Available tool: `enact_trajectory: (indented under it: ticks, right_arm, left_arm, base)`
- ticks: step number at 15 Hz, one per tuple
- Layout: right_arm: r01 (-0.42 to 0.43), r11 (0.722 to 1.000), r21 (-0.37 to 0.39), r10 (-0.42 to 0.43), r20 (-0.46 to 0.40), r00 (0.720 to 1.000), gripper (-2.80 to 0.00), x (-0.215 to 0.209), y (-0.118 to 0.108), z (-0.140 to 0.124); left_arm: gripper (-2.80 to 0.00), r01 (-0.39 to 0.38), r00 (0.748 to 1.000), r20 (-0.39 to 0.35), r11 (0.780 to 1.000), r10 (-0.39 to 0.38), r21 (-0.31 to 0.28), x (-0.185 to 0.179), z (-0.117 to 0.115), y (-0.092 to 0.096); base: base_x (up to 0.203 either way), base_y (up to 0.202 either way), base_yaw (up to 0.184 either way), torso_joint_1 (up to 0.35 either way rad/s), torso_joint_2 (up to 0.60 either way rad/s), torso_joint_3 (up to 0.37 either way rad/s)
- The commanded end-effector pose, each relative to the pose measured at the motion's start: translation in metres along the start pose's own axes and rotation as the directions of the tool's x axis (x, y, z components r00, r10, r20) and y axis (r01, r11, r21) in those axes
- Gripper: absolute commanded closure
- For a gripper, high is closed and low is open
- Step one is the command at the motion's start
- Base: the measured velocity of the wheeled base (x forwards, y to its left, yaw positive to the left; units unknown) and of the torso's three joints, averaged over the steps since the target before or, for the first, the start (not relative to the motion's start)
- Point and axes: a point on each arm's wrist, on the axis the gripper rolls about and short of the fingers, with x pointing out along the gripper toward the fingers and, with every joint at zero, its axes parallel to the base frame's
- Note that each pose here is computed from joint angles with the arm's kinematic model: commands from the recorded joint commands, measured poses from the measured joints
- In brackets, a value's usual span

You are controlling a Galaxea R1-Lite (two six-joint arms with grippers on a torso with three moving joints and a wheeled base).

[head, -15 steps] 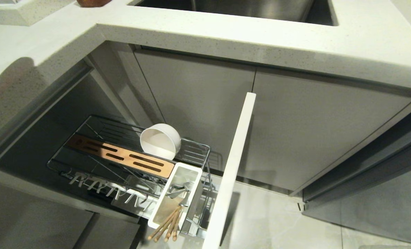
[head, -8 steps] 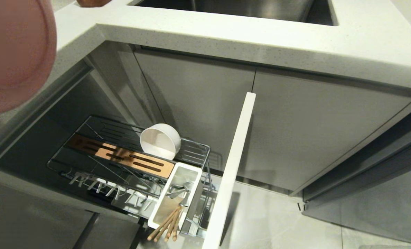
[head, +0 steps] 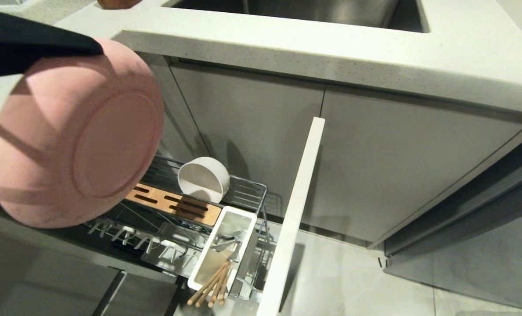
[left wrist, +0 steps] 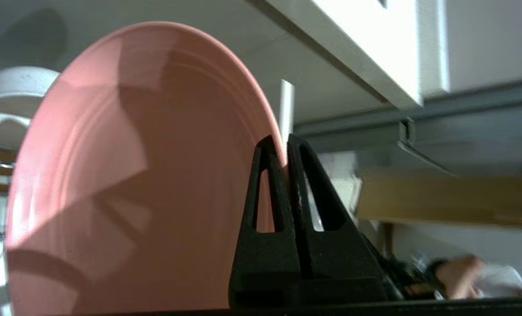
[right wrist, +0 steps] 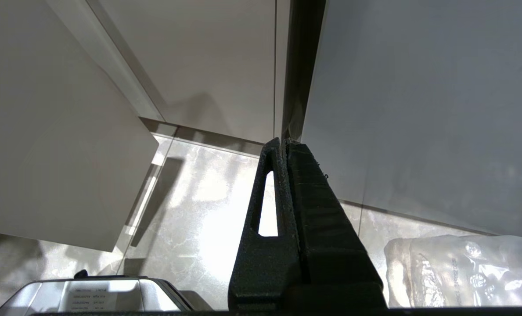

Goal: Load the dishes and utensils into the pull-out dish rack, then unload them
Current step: Pick up the plate and place it in the cupboard

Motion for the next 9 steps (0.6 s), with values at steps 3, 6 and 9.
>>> enact_trajectory:
  ticks: [3, 6, 9]
  right_arm:
    - [-0.001, 1.0, 0.0, 0.001, -0.003, 1.0, 0.0, 0.0, 0.0, -0.001]
    - [-0.001, 1.0, 0.0, 0.001, -0.004, 1.0, 0.0, 0.0, 0.0, -0.001]
    - [0.0, 1.0, 0.0, 0.0, -0.003, 1.0, 0.0, 0.0, 0.0, -0.001]
  left_arm:
    - [0.0, -0.116, 0.992, 0.055, 0.993, 0.115, 0.0, 0.028, -0.019, 0.012]
    - [0.0, -0.235, 0.962, 0.139, 0.972, 0.234, -0.008, 0.04, -0.031, 0.019]
    - [0.0, -0.311, 0.933, 0.19, 0.95, 0.307, -0.012, 0.045, -0.041, 0.02]
  base:
    - [0.0, 0.0, 0.0, 0.0, 0.0, 0.0]
    - [0.0, 0.0, 0.0, 0.0, 0.0, 0.0]
    - [0.0, 0.0, 0.0, 0.0, 0.0, 0.0]
